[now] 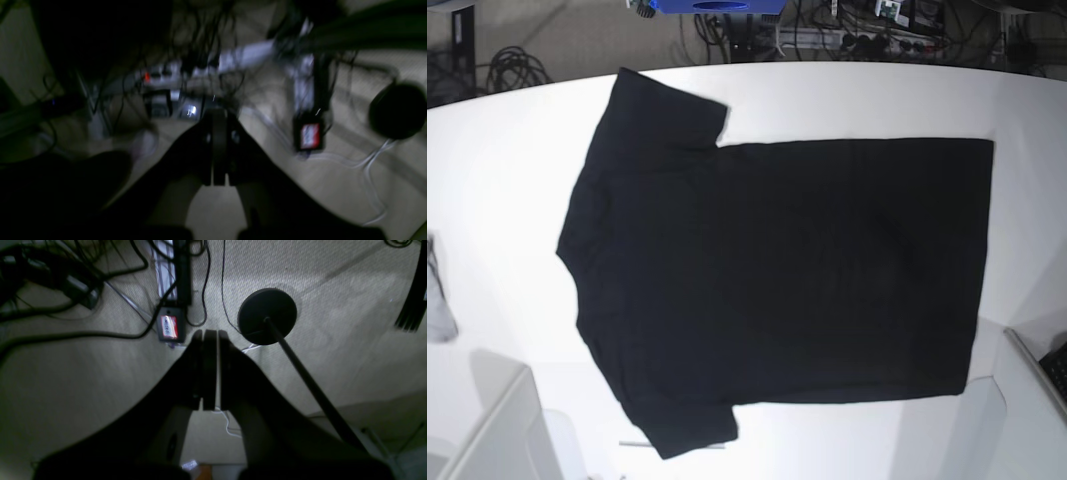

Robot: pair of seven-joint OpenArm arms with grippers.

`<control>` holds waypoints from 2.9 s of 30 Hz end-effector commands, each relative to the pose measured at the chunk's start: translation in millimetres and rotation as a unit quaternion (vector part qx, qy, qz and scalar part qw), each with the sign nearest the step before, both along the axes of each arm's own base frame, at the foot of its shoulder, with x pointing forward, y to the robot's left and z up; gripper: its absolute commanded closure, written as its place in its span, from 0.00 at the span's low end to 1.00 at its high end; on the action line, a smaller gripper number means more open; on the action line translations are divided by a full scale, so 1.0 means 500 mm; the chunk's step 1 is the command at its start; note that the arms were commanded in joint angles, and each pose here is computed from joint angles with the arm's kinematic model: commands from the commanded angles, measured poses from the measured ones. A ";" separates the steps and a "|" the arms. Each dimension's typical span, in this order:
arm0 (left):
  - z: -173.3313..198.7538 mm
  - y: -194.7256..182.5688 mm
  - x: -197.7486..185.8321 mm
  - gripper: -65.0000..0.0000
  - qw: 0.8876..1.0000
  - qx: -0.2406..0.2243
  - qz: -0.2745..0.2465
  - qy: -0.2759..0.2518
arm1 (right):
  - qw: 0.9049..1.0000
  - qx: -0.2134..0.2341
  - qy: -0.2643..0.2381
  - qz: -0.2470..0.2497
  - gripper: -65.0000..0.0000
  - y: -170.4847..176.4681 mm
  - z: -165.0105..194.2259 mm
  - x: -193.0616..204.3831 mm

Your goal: Fold the T-shirt properly

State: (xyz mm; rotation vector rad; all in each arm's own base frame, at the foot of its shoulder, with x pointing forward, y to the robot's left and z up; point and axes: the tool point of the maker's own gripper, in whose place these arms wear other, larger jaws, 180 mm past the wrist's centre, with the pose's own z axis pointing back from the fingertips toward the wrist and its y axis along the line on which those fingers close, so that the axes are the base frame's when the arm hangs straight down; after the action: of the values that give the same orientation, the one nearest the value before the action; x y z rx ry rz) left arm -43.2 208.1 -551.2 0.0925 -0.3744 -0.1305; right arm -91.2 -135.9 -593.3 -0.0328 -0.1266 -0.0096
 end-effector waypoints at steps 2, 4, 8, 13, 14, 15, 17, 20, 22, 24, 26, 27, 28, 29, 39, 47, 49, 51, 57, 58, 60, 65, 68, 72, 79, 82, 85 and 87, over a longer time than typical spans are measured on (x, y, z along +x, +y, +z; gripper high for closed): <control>0.034 0.034 -0.013 1.00 1.000 -0.002 0.020 -0.007 | 1.000 -0.018 -0.004 -0.022 1.00 -0.030 0.023 -0.005; 0.061 0.052 -0.001 1.00 0.998 -0.017 0.048 -0.022 | 0.999 -0.030 -0.013 -0.038 1.00 -0.050 0.047 0.004; 0.113 0.064 0.032 1.00 0.996 -0.040 0.060 -0.051 | 0.996 -0.052 -0.055 -0.047 1.00 -0.085 0.101 0.038; 0.187 0.047 0.077 1.00 0.993 -0.053 0.039 -0.094 | 0.991 -0.063 -0.108 -0.038 1.00 -0.098 0.169 0.088; 0.204 0.056 0.084 1.00 0.992 -0.048 0.044 -0.105 | 0.991 -0.065 -0.114 -0.037 1.00 -0.100 0.181 0.095; 0.224 0.069 0.098 1.00 0.991 -0.040 0.047 -0.119 | 0.990 -0.065 -0.119 -0.037 1.00 -0.099 0.193 0.104; 0.255 0.085 0.114 1.00 0.988 -0.029 0.057 -0.141 | 0.988 -0.064 -0.131 -0.043 1.00 -0.092 0.215 0.128; 0.306 0.114 0.148 1.00 0.982 -0.009 0.061 -0.177 | 0.985 -0.067 -0.151 -0.044 1.00 -0.093 0.253 0.166; 0.333 0.127 0.166 1.00 0.979 0.002 0.063 -0.196 | 0.983 -0.068 -0.167 -0.043 1.00 -0.093 0.278 0.195; 0.359 0.141 0.185 1.00 0.973 0.013 0.069 -0.218 | 0.981 -0.069 -0.178 -0.042 1.00 -0.094 0.301 0.221; 0.380 0.153 0.202 1.00 0.969 0.023 0.074 -0.236 | 0.978 -0.070 -0.192 -0.042 1.00 -0.095 0.323 0.247; 0.390 0.160 0.209 1.00 0.966 0.028 0.078 -0.244 | 0.976 -0.071 -0.203 -0.042 1.00 -0.096 0.335 0.266; 0.399 0.165 0.213 1.00 0.964 0.032 0.082 -0.251 | 0.974 -0.071 -0.211 -0.042 1.00 -0.096 0.343 0.281; 0.408 0.169 0.220 1.00 0.962 0.035 0.083 -0.258 | 0.972 -0.071 -0.220 -0.043 1.00 -0.096 0.351 0.297; 0.431 0.184 0.276 1.00 0.950 0.041 0.084 -0.299 | 0.959 -0.054 -0.269 -0.066 1.00 -0.076 0.374 0.412; 0.436 0.186 0.297 0.69 0.943 0.029 0.099 -0.316 | 0.941 0.070 -0.301 -0.141 0.42 -0.043 0.389 0.450; 0.436 0.178 0.301 0.49 0.939 -0.007 0.122 -0.322 | 0.931 0.114 -0.307 -0.163 0.36 -0.036 0.397 0.459; 0.441 0.155 0.317 0.34 0.934 -0.065 0.122 -0.330 | 0.920 0.157 -0.312 -0.180 0.36 -0.033 0.408 0.472; 0.469 0.164 0.326 0.25 0.923 -0.115 0.106 -0.350 | 0.901 0.221 -0.311 -0.206 0.36 -0.043 0.414 0.501; 0.474 0.174 0.327 0.25 0.923 -0.109 0.107 -0.354 | 0.903 0.218 -0.310 -0.204 0.36 -0.046 0.411 0.502; 0.477 0.185 0.324 0.25 0.923 -0.106 0.106 -0.356 | 0.903 0.217 -0.309 -0.206 0.36 -0.049 0.405 0.505; 0.457 0.207 0.318 0.25 0.917 -0.139 0.126 -0.353 | 0.908 0.211 -0.287 -0.221 0.36 -0.061 0.361 0.498; 0.439 0.241 0.310 0.25 0.913 -0.175 0.167 -0.329 | 0.910 0.207 -0.277 -0.229 0.36 -0.067 0.339 0.496; 0.433 0.281 0.302 0.25 0.925 -0.176 0.154 -0.298 | 0.913 0.205 -0.263 -0.233 0.36 -0.069 0.320 0.483; 0.403 0.316 0.278 0.25 0.947 -0.096 0.153 -0.267 | 0.915 0.209 -0.255 -0.232 0.36 -0.058 0.314 0.473; 0.392 0.310 0.277 0.25 0.950 -0.095 0.152 -0.257 | 0.917 0.212 -0.247 -0.230 0.36 -0.053 0.311 0.467; 0.389 0.306 0.275 0.25 0.949 -0.098 0.155 -0.258 | 0.921 0.228 -0.231 -0.217 0.36 -0.019 0.305 0.459; 0.392 0.306 0.284 0.25 0.947 -0.099 0.155 -0.264 | 0.922 0.236 -0.226 -0.209 0.36 -0.001 0.303 0.457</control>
State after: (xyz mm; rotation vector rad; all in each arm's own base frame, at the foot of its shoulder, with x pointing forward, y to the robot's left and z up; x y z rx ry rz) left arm 92.2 358.0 -367.1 -0.0185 -0.8585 0.2716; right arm 152.8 -140.7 -432.7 0.4309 -0.6564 -0.4809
